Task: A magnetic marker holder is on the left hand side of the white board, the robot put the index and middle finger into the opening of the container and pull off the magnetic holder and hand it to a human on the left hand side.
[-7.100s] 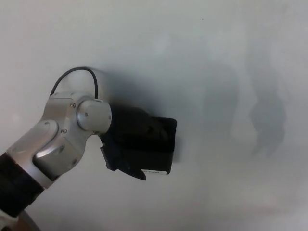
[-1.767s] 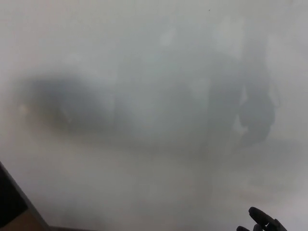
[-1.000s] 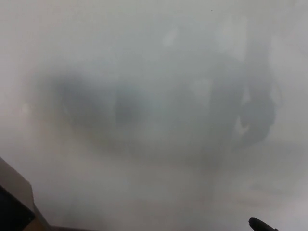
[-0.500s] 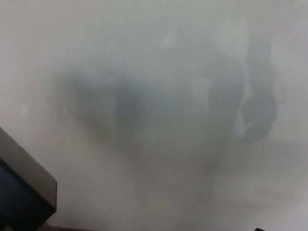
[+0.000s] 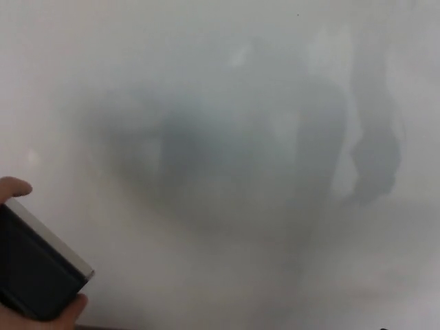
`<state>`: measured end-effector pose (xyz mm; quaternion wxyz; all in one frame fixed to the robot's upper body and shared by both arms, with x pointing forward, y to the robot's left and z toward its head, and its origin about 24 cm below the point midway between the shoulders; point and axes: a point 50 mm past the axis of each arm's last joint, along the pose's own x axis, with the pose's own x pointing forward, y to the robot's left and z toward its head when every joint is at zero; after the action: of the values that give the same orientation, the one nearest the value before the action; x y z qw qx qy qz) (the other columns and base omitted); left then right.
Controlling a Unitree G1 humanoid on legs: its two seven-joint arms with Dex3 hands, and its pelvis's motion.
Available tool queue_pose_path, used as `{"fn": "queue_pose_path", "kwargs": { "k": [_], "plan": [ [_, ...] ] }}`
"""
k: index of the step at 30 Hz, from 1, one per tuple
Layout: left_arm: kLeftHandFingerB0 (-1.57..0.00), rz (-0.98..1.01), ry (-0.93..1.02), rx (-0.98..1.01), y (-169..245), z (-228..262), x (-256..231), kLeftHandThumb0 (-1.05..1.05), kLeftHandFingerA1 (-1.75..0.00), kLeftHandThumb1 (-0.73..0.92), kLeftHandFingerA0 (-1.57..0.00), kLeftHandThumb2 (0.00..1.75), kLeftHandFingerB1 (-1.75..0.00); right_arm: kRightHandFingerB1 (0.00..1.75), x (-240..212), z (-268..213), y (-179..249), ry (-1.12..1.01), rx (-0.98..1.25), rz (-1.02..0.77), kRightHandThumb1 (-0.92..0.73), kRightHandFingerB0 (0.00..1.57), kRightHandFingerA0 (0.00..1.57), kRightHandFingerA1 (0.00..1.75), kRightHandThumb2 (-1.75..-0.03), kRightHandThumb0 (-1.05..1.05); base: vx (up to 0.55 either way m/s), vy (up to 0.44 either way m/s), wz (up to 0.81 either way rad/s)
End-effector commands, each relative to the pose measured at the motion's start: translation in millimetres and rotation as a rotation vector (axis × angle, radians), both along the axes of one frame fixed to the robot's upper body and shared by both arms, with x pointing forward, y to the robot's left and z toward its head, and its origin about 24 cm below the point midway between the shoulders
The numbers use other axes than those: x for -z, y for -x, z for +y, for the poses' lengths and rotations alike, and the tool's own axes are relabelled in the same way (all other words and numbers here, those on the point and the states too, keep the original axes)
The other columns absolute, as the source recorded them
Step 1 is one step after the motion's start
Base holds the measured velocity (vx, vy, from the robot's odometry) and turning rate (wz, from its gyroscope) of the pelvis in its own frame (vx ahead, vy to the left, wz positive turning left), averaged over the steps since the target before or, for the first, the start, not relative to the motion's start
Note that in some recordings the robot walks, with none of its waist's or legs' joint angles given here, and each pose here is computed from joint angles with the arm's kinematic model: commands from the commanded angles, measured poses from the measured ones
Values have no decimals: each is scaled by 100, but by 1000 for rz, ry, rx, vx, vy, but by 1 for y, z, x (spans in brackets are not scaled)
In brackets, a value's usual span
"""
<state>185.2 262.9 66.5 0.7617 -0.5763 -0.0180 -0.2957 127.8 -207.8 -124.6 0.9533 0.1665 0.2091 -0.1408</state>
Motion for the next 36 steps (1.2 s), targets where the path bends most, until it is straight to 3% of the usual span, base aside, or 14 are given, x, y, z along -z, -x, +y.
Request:
{"fn": "queue_pose_path", "kwargs": {
  "k": [1,14,16,17,22,23,24,25,27,29,31,34,35,36],
  "plan": [
    [-89,5,11,-15,3,3,-1,-40,-120,71,-97,62,-64,46,2,-4,5,-19,33,12,-78,48,51,53,-63,-57,0,0,0],
    [-90,-1,-2,-16,1,3,-2,-39,-116,70,-98,61,-60,41,0,0,-3,-243,105,-57,-72,46,55,56,-62,-69,0,0,0],
    [-88,-5,4,-16,1,3,-2,-39,-117,69,-97,60,-60,53,-1,6,-5,-308,94,-78,-58,38,51,64,-96,-69,0,0,0],
    [-90,-7,8,-9,1,3,-2,-38,-118,70,-96,61,-61,41,0,7,-5,-321,84,-76,-76,42,50,55,-62,-70,0,0,0],
    [-83,-13,18,-6,0,0,-2,-38,-114,68,-96,60,-57,40,3,8,0,-344,65,-45,-77,40,45,56,-63,-70,0,0,0],
    [-78,-15,-11,-14,1,1,-3,-43,-76,62,-70,59,-45,38,3,8,0,-345,61,-43,-77,40,46,54,-63,-70,0,0,0],
    [-78,-18,-32,-19,2,2,-3,-43,-76,62,-70,59,-45,38,3,8,0,-346,58,-42,-77,40,46,54,-63,-70,0,0,0],
    [-25,-53,-65,-9,3,3,-6,-55,-38,53,-26,56,-38,39,3,8,-1,-349,56,-41,-75,41,48,54,-63,-70,0,0,0],
    [0,-130,-62,47,3,1,-9,-60,-22,37,0,77,-25,38,3,8,-2,-353,56,-40,-76,40,47,54,-63,-71,0,0,0],
    [0,-193,-56,88,2,-1,-11,-62,-27,36,0,80,-25,52,3,8,-2,-361,57,-38,-61,32,41,61,-98,-69,0,0,0],
    [0,-206,-75,84,2,-2,-12,-69,-25,40,0,83,-22,38,3,8,-3,-361,55,-38,-78,38,47,55,-63,-70,0,0,0],
    [0,-216,-99,76,1,-2,-11,-66,-29,38,-1,83,-26,38,3,8,-4,-363,58,-36,-77,39,47,55,-63,-69,0,0,0],
    [0,-215,-101,84,1,-2,-9,-79,-32,43,-3,57,-29,39,3,8,-4,-361,57,-37,-77,39,48,55,-63,-70,0,0,0],
    [-6,-219,-107,91,2,-2,-9,-78,-26,36,-1,74,-27,52,3,8,-5,-365,56,-42,-59,33,42,62,-96,-69,0,0,0]
  ]
}}
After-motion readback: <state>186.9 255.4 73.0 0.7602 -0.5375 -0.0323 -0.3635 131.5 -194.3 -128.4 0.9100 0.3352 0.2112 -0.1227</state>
